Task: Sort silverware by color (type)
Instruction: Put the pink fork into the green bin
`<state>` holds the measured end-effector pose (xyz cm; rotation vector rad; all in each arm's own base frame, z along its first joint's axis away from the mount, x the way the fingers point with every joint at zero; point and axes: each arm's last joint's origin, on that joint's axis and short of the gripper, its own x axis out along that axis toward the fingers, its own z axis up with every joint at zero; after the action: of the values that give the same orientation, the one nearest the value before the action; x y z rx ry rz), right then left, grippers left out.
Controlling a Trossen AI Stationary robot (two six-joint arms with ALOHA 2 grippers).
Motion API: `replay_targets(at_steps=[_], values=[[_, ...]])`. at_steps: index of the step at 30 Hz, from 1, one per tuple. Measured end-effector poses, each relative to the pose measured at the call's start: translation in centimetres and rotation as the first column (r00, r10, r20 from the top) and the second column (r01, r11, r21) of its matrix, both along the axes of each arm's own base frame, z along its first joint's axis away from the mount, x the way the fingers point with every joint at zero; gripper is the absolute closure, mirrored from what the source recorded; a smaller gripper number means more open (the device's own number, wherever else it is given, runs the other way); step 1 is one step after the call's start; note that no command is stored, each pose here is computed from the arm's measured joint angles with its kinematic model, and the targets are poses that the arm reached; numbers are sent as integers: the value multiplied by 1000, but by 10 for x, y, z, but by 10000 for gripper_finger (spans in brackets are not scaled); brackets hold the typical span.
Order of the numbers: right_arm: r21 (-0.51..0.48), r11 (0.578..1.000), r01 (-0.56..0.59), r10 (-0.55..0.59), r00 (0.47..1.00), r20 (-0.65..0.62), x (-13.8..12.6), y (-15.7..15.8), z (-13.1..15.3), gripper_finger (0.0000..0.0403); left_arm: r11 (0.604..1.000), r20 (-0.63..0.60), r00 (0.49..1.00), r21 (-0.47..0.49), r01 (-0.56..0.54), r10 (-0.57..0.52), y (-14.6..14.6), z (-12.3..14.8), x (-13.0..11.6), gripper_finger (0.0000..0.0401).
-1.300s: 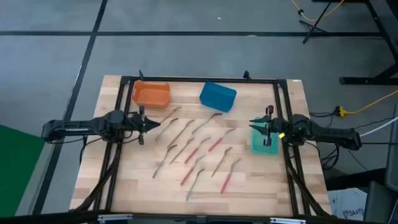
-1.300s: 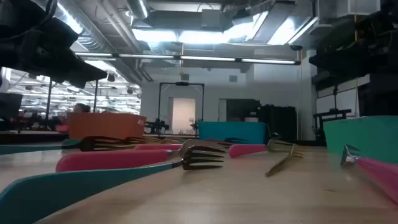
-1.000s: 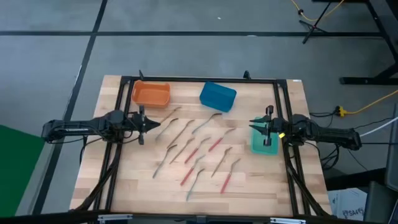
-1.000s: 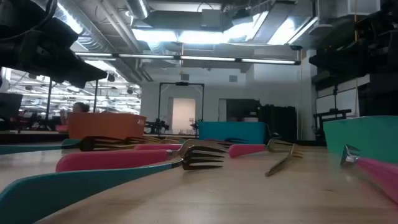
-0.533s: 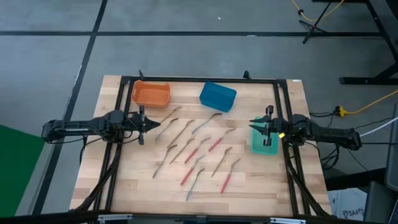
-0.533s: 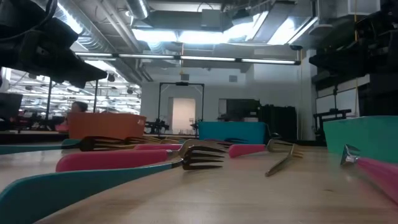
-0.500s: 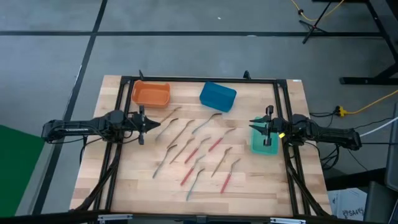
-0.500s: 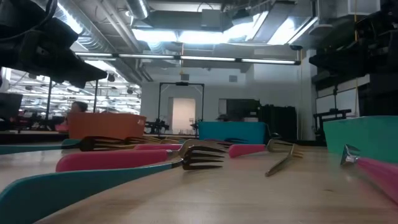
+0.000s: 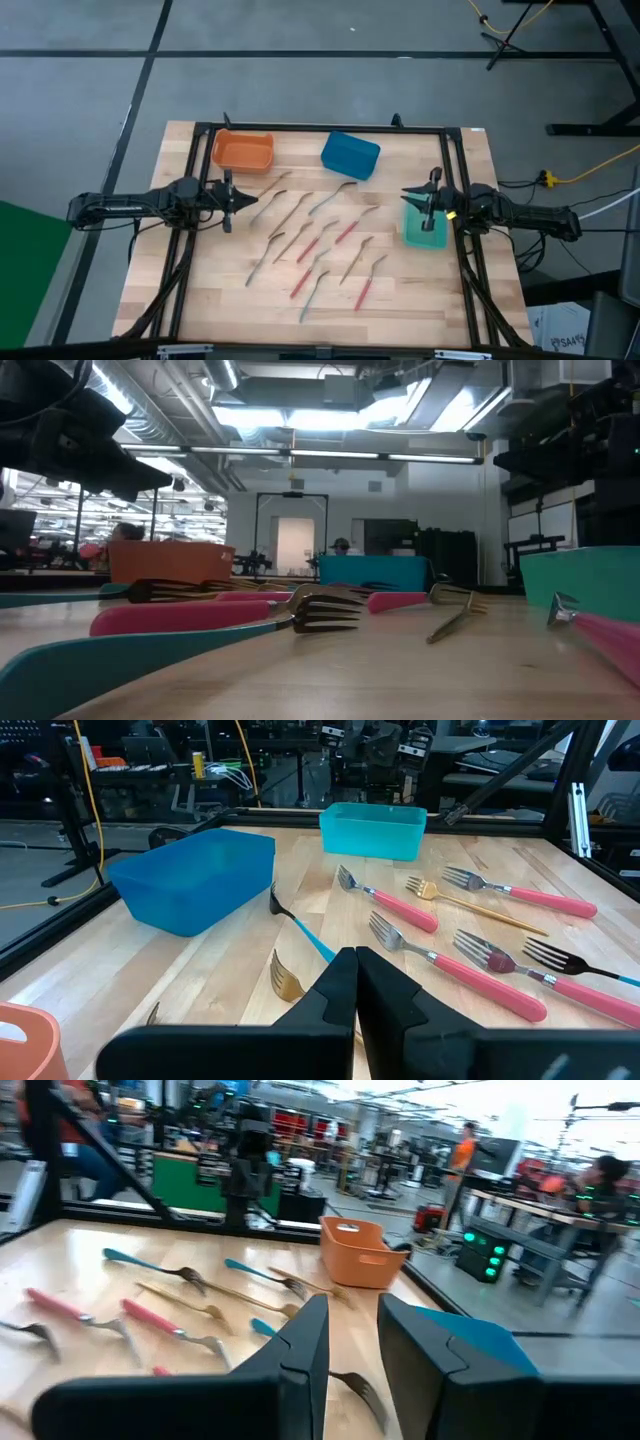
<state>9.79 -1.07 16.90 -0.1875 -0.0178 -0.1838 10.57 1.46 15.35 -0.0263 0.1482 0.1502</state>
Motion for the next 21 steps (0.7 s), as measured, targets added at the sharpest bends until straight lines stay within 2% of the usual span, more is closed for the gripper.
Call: replay_targets(at_steps=[6,21], values=[[2,997,73,-73,997,3,0,-2,0,320,1000,0,1000,0,0,0,0,0,0,401],[26,998,61,-61,998,7,0,-2,0,320,1000,0,1000,0,0,0,0,0,0,401]])
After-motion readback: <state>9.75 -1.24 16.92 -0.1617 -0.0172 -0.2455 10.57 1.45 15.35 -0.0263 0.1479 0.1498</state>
